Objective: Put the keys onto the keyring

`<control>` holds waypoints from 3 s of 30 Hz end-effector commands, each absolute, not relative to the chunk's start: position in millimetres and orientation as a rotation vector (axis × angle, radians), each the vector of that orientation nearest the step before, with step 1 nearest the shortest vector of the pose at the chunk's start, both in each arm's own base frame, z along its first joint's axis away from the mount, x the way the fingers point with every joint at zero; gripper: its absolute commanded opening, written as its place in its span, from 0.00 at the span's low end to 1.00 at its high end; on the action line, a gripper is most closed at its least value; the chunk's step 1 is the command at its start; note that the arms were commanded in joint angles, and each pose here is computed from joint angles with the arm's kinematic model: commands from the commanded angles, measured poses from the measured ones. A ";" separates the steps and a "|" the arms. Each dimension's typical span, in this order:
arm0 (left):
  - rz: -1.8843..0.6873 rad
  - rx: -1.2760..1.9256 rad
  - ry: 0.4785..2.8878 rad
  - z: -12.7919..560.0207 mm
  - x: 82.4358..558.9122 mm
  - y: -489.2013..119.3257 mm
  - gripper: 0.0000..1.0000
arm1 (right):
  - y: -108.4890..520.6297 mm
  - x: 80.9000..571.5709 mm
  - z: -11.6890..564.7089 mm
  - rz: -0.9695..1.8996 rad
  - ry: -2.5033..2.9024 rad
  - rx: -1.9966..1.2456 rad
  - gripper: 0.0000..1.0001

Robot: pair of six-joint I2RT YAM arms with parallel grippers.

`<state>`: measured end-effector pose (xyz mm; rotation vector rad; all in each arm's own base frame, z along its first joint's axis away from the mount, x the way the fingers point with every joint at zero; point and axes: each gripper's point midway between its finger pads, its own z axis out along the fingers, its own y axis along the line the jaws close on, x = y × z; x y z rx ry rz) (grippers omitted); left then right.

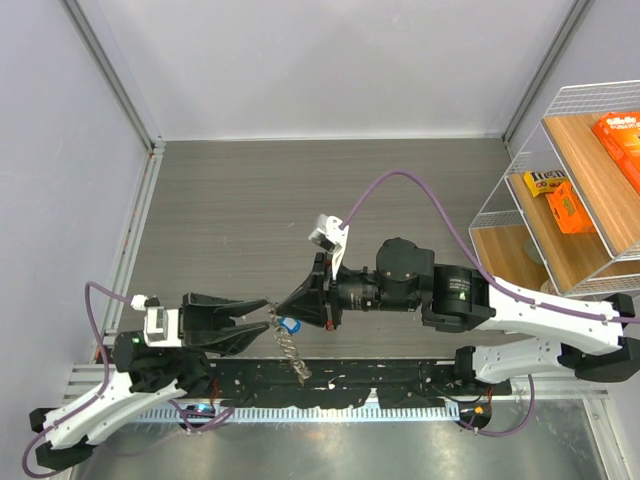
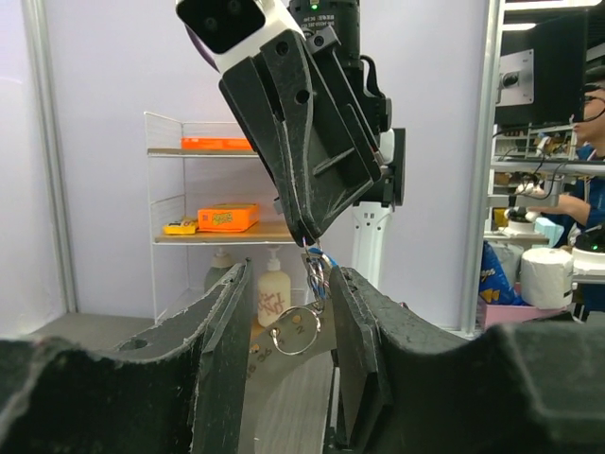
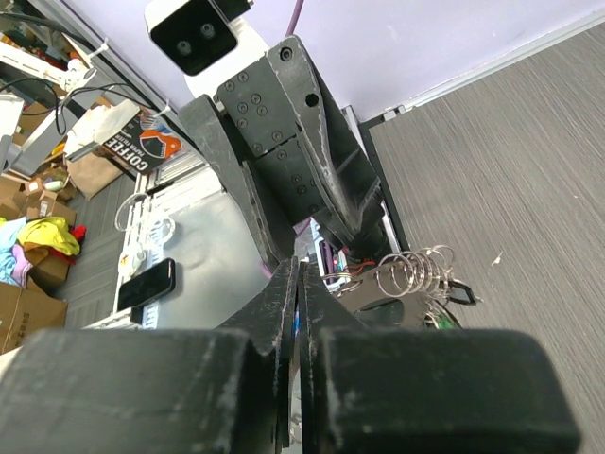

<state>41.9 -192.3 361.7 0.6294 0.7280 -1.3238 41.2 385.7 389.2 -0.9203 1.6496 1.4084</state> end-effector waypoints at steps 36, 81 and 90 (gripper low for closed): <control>-1.427 0.664 0.686 387.4 19.5 -184.4 0.46 | 348.9 -8.2 419.9 1.436 1.368 -1.367 0.05; -1.729 0.950 1.031 351.6 -10.6 -228.0 0.52 | 372.7 -5.1 425.4 1.311 1.307 -1.605 0.05; -1.749 0.969 1.020 351.7 -11.6 -233.2 0.48 | 374.8 -4.1 427.9 1.319 1.297 -1.601 0.06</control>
